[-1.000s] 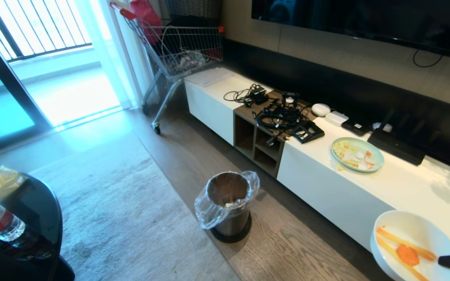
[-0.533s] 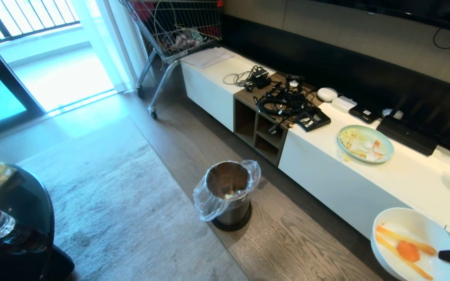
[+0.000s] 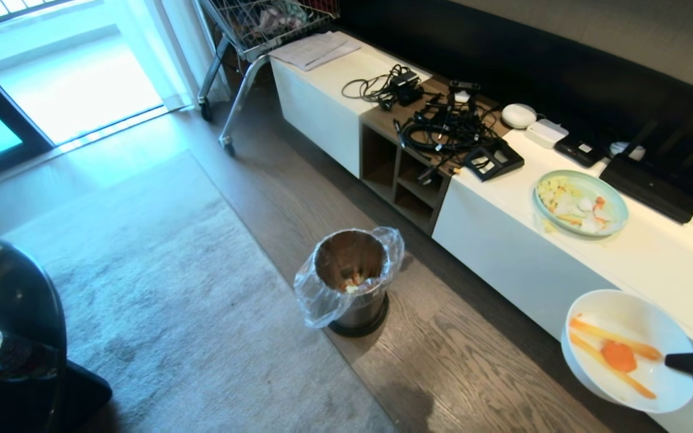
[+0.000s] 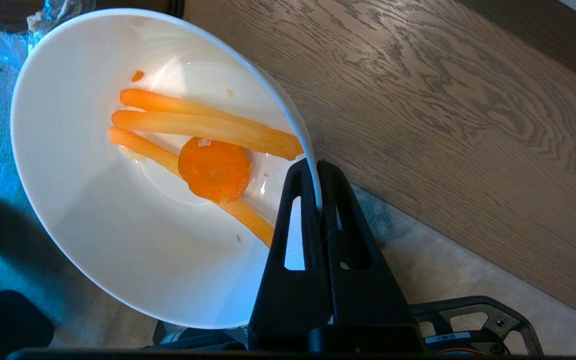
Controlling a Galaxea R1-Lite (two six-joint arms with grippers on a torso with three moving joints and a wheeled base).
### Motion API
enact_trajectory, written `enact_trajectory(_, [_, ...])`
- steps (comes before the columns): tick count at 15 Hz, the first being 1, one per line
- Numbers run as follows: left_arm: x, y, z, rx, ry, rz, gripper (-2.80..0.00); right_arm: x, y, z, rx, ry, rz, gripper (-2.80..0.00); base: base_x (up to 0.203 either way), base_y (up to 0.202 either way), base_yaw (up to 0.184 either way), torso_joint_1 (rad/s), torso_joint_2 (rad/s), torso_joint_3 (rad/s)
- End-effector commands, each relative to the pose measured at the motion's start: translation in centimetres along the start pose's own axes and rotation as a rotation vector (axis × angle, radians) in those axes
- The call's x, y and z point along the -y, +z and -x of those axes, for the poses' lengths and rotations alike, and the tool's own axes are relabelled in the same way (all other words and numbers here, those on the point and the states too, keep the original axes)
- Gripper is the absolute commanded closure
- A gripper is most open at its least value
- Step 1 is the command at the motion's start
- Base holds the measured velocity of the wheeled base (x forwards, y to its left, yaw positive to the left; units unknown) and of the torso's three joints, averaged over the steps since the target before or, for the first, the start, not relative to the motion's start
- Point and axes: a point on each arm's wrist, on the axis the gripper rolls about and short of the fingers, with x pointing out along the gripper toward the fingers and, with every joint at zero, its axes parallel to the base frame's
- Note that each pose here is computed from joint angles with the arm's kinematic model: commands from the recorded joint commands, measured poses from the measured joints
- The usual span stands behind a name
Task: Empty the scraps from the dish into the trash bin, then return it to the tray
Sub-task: Move the bowl over the trash can
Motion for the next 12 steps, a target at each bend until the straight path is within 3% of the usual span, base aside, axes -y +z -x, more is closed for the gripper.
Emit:
enact_trajectory(1, [0.00,0.00,0.00,0.001,0.000,0.001,0.00,-0.13,0.14,-0.07,-0.002,-0.001,0.011,0.00,0.000,0.000,0.000,0.007,0.00,-0.192])
enact_trajectory(12, [0.00,0.00,0.00,0.001,0.000,0.001,0.00,-0.99,0.97,-0.85,0.013,0.008,0.012,0.00,0.000,0.000,0.000,0.001,0.00,-0.196])
